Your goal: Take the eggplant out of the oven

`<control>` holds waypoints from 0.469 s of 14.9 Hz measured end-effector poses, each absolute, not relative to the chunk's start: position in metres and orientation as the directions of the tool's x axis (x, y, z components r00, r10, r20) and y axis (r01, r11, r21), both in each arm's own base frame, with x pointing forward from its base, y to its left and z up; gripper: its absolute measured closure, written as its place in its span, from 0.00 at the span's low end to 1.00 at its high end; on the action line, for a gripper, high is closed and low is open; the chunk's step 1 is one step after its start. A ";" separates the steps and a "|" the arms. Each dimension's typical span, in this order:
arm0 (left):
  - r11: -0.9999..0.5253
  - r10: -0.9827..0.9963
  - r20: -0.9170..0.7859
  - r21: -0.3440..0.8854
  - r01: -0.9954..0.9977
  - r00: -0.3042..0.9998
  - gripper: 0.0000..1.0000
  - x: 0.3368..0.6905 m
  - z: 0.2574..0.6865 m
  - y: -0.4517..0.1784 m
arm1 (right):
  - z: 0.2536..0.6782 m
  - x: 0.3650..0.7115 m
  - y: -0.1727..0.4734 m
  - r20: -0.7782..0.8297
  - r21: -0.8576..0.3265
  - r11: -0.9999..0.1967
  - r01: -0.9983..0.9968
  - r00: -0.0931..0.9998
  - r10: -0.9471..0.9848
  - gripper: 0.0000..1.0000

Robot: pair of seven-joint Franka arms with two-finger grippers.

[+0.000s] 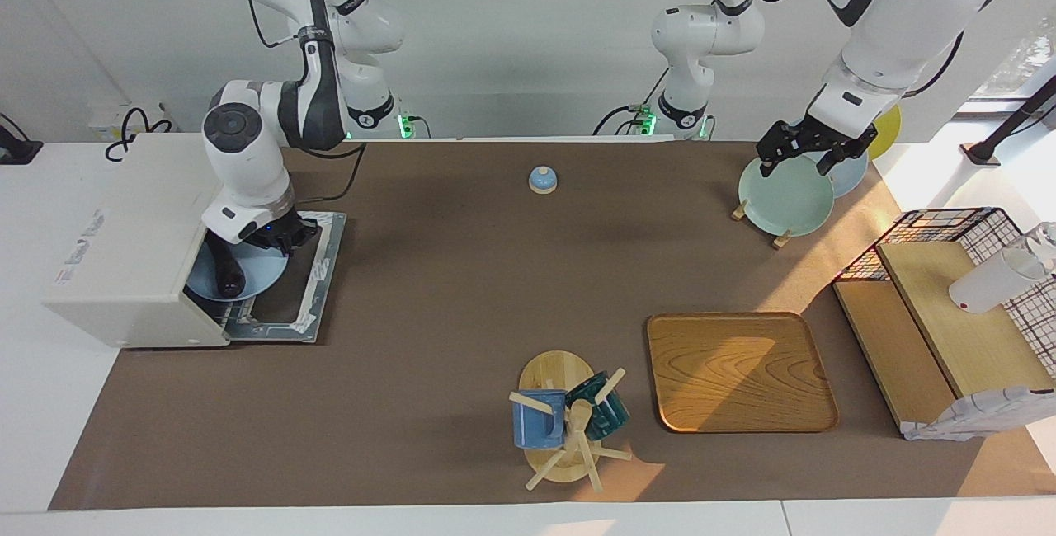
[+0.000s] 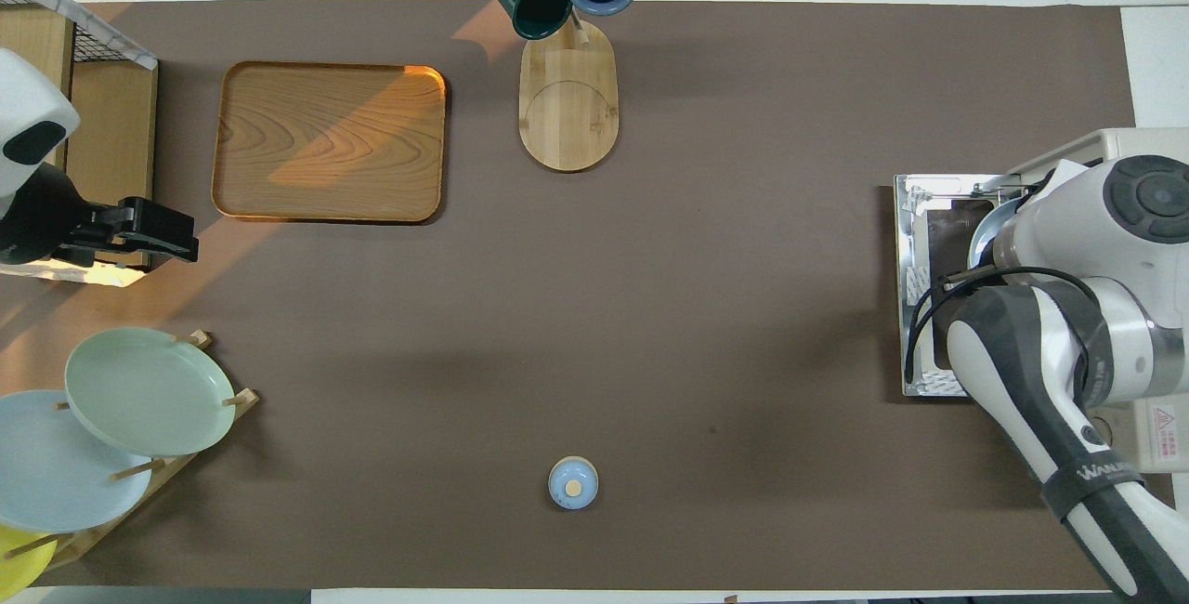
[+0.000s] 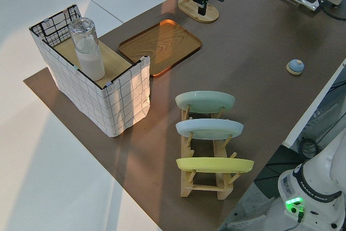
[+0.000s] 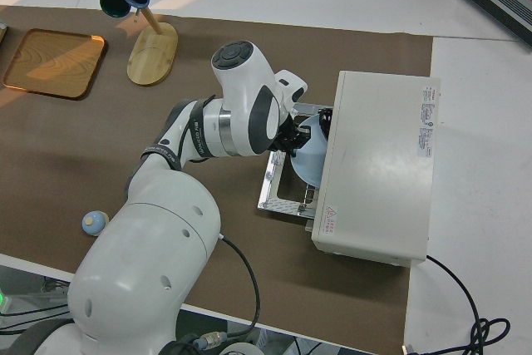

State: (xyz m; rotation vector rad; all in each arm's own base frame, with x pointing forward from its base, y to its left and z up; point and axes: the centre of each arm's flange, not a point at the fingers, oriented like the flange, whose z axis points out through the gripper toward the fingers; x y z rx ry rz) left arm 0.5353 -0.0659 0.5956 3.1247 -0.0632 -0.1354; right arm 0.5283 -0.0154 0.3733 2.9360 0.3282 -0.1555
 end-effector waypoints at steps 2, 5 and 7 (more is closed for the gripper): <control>-0.999 -0.041 -0.086 0.015 -0.040 0.995 0.00 0.535 0.596 -0.066 | 0.382 0.530 0.021 -0.135 0.176 -0.949 0.262 0.961 0.240 0.96; -0.999 -0.041 -0.086 0.015 -0.040 0.995 0.00 0.535 0.596 -0.066 | 0.406 0.528 0.120 -0.108 0.206 -0.948 0.243 0.969 0.224 0.97; -0.999 -0.041 -0.086 0.015 -0.040 0.995 0.00 0.535 0.596 -0.066 | 0.412 0.519 0.191 -0.068 0.208 -0.953 0.219 0.975 0.209 0.97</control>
